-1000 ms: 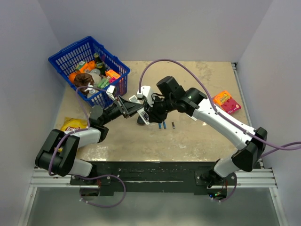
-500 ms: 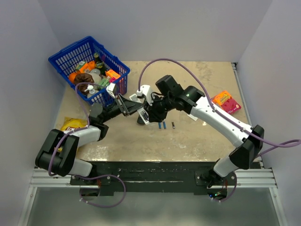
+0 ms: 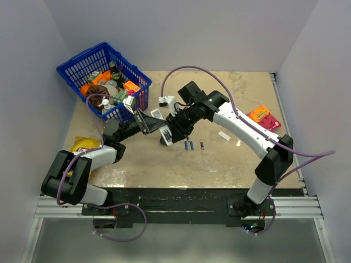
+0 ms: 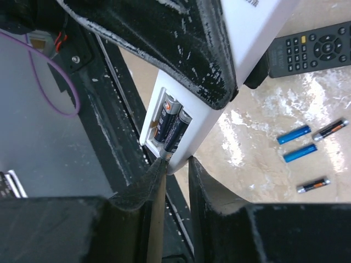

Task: Load the batteries into the remote control
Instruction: Load the battery into the remote control.

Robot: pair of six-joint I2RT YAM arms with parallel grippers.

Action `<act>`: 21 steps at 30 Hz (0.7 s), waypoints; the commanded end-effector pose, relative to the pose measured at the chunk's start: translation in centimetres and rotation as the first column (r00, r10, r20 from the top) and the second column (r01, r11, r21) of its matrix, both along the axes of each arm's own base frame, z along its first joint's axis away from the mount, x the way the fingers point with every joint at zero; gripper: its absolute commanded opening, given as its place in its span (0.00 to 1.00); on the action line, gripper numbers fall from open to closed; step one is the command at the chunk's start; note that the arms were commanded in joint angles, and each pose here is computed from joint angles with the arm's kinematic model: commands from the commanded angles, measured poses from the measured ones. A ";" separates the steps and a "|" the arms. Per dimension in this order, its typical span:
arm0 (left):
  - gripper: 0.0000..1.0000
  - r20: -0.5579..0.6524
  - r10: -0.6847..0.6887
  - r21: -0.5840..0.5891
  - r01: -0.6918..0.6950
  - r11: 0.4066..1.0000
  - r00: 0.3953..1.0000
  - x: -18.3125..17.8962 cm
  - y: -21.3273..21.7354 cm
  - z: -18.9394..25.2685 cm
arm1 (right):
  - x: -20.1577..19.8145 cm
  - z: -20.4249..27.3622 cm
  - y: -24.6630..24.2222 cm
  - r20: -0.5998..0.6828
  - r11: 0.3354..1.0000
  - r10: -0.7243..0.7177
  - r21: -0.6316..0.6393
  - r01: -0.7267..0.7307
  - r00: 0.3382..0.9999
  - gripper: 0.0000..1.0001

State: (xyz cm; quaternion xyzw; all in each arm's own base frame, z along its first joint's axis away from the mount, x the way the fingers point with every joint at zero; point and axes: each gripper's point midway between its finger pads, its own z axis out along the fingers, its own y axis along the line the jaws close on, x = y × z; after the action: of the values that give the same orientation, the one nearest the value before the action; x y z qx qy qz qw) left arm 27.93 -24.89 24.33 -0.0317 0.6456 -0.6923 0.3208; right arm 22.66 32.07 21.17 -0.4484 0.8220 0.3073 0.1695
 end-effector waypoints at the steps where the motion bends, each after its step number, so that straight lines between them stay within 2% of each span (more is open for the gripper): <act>1: 0.00 0.214 -0.105 -0.061 0.120 0.991 0.971 -2.6 -0.9 6.0 | 3.0 0.3 2.6 -0.006 0.994 -0.083 0.073 0.083 0.997 0.18; 5: 0.00 0.249 -0.101 -0.034 0.113 0.993 0.963 -2.5 -1.0 6.3 | 4.1 -0.7 2.4 -0.108 0.984 -0.161 0.060 0.168 0.981 0.16; 9: 0.00 0.263 -0.074 -0.008 0.079 0.997 0.962 -2.1 -1.0 6.1 | 4.8 -0.4 2.6 -0.095 0.977 -0.192 0.073 0.200 0.977 0.16; 13: 0.00 0.214 -0.029 0.007 0.028 1.000 0.976 -1.2 -0.7 4.9 | 5.2 0.6 2.1 -0.025 0.976 -0.195 0.094 0.197 0.980 0.19; 15: 0.00 0.214 -0.012 0.043 0.003 0.999 0.977 -0.7 -0.7 3.8 | 5.6 1.4 1.7 0.023 0.972 -0.204 0.121 0.200 0.979 0.25; 16: 0.00 0.173 0.002 0.074 -0.015 0.997 0.985 -0.2 -0.6 2.8 | 5.6 2.5 1.2 0.054 0.967 -0.217 0.145 0.207 0.975 0.28; 18: 0.00 0.210 0.022 0.131 -0.051 0.990 0.978 0.4 -0.5 2.1 | 6.9 2.7 -0.3 0.097 0.957 -0.271 0.140 0.256 0.958 0.36; 19: 0.00 0.167 0.040 0.173 -0.069 0.983 0.985 0.9 -0.3 1.0 | 7.2 3.4 -1.1 0.119 0.949 -0.294 0.152 0.275 0.948 0.38; 20: 0.00 0.176 0.049 0.194 -0.083 0.977 0.983 1.1 -0.2 0.9 | 8.2 3.3 -2.5 0.129 0.937 -0.337 0.146 0.318 0.933 0.47; 21: 0.00 0.214 0.058 0.223 -0.107 0.969 0.975 1.5 0.0 1.0 | 8.7 2.7 -3.5 0.132 0.927 -0.366 0.132 0.350 0.921 0.51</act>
State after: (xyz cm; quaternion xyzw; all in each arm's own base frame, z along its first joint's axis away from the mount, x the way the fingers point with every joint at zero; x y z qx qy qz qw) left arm 28.87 -24.91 23.24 -0.0015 0.6832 -0.6345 0.3616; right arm 26.36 31.84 21.38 -0.3459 0.8591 0.3216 0.1970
